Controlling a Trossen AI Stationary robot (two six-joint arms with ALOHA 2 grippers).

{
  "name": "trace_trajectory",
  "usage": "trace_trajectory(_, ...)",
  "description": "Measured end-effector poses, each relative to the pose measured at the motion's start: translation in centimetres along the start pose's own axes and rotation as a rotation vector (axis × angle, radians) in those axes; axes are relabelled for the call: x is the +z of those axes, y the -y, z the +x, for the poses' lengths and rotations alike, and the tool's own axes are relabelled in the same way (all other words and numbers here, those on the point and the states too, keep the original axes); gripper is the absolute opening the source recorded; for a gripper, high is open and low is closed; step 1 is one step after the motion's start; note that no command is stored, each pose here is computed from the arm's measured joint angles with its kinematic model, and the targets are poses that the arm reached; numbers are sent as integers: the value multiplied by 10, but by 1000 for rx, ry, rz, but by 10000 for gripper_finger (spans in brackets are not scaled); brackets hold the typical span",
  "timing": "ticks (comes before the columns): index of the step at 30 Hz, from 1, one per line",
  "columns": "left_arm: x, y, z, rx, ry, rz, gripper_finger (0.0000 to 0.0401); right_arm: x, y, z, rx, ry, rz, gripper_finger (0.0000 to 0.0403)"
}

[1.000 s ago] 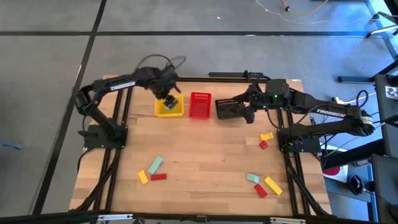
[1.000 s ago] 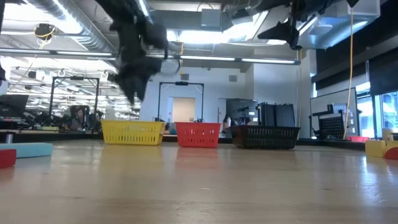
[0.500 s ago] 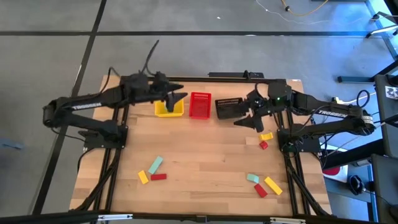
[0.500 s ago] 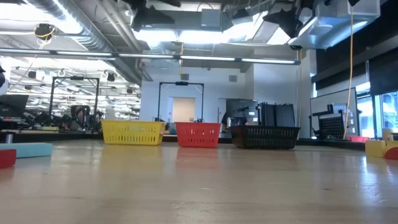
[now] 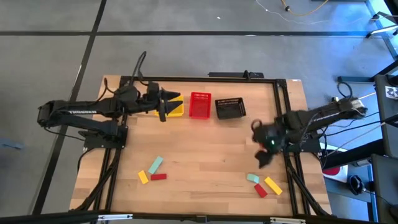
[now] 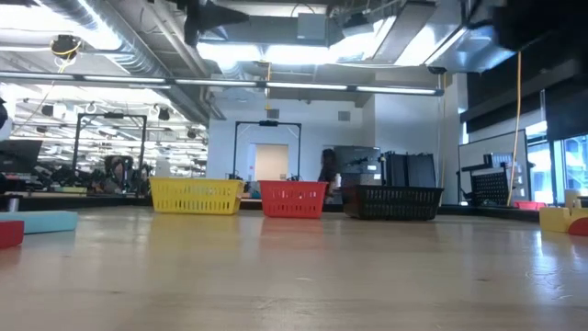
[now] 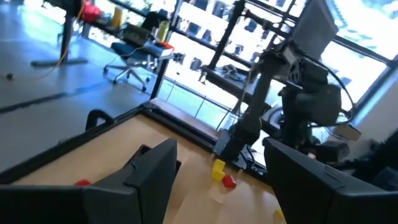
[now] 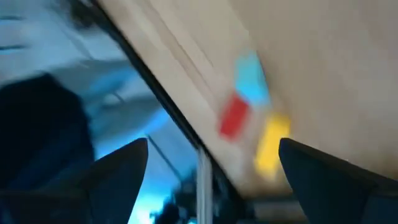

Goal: Sort & place blocks by color
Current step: Put the bottom right yellow block into the red basket

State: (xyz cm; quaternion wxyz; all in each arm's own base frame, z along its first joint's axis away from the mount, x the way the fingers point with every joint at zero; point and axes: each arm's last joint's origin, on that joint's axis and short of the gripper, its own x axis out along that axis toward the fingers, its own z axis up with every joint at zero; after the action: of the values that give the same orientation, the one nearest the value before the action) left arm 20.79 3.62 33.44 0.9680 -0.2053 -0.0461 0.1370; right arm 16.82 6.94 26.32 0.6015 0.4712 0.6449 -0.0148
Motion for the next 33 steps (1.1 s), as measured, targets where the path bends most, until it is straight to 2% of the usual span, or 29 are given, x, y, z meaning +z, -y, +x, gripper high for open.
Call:
trace_trajectory(3, 2, 1, -3, -30, 0, 41, 234, -25, -7, 19, -94, -81, 170, 363)
trace_trajectory(6, 3, 2, -4, -53, 2, 75, 234, -45, -12, 38, -183, -102, 324, 363)
trace_trajectory(12, 4, 2, -5, -54, 3, 79, 234, -60, -14, 72, -330, -5, 426, 363)
trace_trajectory(21, 4, 2, -4, -55, 4, 79, 234, -44, -3, 127, -544, 37, 443, 360)
trace_trajectory(27, 4, 2, -4, -53, 8, 79, 234, -34, 17, 157, -568, 30, 447, 332)
trace_trajectory(33, 4, 2, -4, -50, 12, 79, 234, -30, 35, 168, -549, 10, 446, 307)
